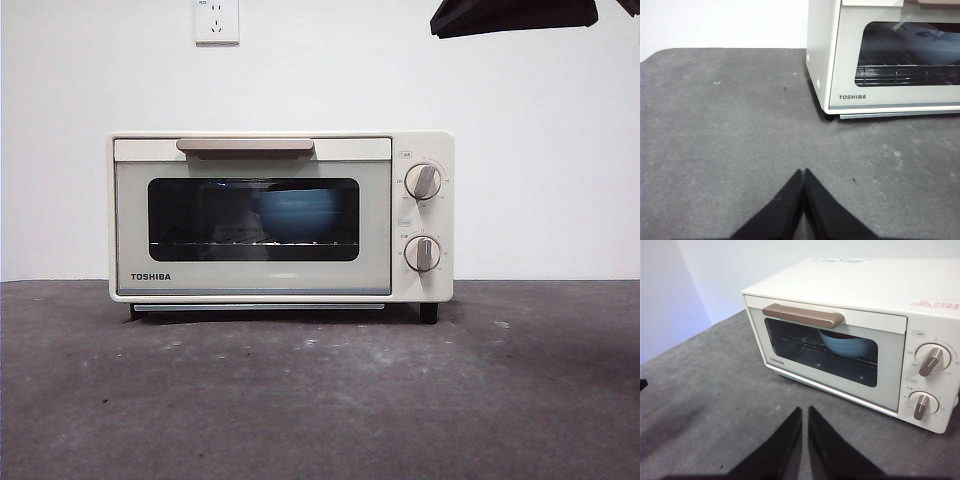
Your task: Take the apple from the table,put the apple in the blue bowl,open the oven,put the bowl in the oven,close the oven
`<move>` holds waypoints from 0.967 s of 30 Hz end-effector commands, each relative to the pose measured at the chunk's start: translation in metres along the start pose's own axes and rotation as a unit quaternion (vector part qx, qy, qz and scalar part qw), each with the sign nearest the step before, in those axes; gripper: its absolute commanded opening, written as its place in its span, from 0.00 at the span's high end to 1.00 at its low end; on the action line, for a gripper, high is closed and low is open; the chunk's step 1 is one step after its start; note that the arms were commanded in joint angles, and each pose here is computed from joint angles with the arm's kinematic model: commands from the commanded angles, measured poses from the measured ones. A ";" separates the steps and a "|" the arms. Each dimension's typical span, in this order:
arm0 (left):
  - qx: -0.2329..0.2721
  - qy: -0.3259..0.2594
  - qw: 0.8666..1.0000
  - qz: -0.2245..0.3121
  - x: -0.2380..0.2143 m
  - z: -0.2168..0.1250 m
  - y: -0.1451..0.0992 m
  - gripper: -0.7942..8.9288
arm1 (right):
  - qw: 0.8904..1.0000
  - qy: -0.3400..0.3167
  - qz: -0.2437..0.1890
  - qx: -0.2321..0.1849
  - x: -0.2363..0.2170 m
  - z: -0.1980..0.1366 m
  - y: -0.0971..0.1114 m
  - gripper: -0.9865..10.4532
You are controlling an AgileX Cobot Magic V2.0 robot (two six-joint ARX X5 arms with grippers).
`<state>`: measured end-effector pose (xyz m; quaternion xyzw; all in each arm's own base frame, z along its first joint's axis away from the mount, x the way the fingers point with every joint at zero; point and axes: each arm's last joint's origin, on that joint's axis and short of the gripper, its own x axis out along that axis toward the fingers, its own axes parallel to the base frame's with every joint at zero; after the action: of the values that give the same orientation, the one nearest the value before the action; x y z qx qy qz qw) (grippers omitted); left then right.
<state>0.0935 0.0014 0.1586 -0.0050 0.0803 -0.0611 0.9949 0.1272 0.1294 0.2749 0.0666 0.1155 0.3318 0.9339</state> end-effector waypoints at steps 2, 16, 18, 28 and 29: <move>-0.005 0.012 1.000 0.002 0.002 -0.007 0.001 0.91 | 1.000 -0.001 0.003 -0.005 0.001 0.000 0.002 0.91; -0.005 0.012 1.000 0.002 0.002 -0.007 0.001 0.91 | 1.000 0.002 0.003 -0.005 -0.001 -0.001 0.002 0.91; -0.005 0.012 1.000 0.002 0.002 -0.007 0.001 0.91 | 1.000 -0.015 -0.011 -0.014 -0.008 0.004 -0.002 0.91; -0.005 0.012 1.000 0.002 0.002 -0.007 0.001 0.91 | 0.988 -0.084 -0.127 -0.029 -0.051 0.021 -0.049 0.91; -0.005 0.012 1.000 0.002 0.002 -0.007 0.001 0.91 | 0.984 -0.090 -0.148 -0.034 -0.058 0.022 -0.055 0.91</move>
<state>0.0935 0.0015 0.1585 -0.0067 0.0806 -0.0610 0.9949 0.1220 0.0535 0.2942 0.0586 0.0355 0.1970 0.9780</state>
